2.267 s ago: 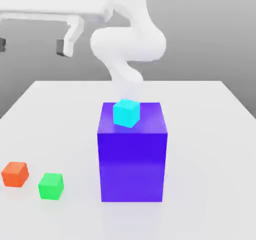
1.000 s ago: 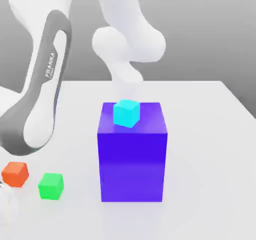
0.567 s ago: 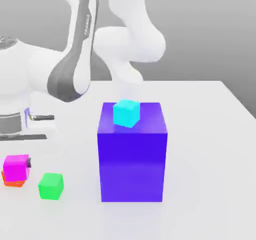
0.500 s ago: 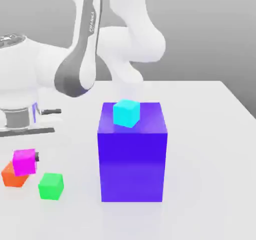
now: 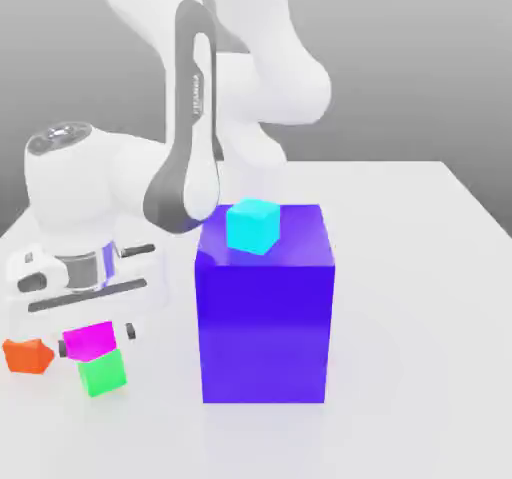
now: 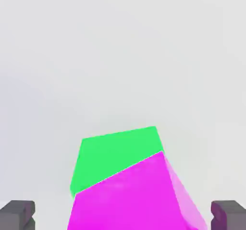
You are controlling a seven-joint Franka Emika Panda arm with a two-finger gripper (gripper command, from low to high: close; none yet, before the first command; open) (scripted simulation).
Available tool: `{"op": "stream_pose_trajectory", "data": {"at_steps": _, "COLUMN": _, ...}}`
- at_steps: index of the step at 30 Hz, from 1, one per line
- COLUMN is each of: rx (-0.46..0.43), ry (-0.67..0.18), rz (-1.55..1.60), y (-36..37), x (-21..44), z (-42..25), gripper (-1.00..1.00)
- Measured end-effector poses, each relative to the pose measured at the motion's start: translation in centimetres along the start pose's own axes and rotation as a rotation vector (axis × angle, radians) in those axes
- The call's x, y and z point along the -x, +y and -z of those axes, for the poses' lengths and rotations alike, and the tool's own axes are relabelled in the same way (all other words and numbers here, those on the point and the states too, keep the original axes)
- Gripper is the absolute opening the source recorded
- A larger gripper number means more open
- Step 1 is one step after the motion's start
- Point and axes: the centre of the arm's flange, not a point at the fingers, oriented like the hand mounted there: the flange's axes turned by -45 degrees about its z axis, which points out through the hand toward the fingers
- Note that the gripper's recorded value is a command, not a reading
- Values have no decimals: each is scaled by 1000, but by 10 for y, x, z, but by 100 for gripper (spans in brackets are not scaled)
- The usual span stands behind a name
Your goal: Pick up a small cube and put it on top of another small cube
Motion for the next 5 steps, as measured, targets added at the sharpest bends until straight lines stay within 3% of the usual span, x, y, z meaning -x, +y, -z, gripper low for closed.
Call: {"op": "stream_pose_trajectory", "data": {"at_steps": 5, "rx": 0, "ry": 2, "rz": -2, "y": 1, "x": 0, "z": 45, "gripper": 100}}
